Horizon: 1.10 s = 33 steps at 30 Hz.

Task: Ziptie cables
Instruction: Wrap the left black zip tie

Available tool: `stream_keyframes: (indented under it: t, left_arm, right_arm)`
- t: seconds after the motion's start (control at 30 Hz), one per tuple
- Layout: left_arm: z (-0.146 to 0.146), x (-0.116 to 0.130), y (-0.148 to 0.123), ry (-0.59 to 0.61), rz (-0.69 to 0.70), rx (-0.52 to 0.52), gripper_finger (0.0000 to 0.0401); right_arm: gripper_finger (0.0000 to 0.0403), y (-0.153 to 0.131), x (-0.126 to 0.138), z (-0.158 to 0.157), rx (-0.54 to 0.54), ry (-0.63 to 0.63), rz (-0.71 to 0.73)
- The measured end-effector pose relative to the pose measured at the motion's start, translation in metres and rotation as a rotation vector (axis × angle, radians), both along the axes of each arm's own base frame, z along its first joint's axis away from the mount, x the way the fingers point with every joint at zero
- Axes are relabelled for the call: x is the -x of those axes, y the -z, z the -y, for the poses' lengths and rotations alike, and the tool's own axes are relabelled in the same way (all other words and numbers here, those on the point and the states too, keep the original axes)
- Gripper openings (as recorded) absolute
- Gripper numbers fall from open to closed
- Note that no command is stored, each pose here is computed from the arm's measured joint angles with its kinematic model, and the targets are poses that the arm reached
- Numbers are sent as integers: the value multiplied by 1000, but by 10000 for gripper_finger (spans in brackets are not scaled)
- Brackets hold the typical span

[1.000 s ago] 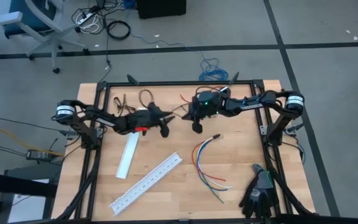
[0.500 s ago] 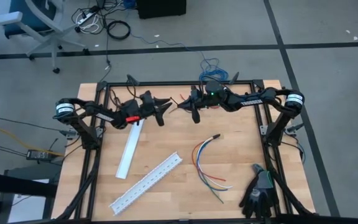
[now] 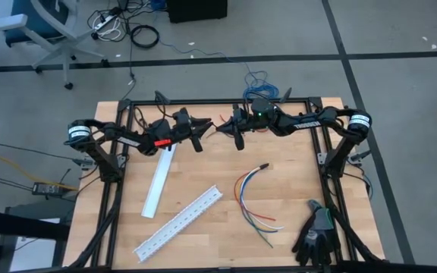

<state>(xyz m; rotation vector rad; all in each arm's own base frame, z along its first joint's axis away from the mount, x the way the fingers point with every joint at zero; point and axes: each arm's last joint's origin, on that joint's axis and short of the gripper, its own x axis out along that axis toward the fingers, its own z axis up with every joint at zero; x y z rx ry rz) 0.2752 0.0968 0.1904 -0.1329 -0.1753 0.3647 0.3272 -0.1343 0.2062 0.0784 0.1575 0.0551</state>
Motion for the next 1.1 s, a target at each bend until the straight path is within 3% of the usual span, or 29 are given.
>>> stream_keyframes:
  t: [0.23,1.1]
  left_arm:
    - [3,-1,1,96,-14,-6,90]
    - [0,8,10,120,-25,18,90]
  right_arm:
    - [0,-2,0,0,-2,2,21]
    - [0,-2,0,0,-17,-6,16]
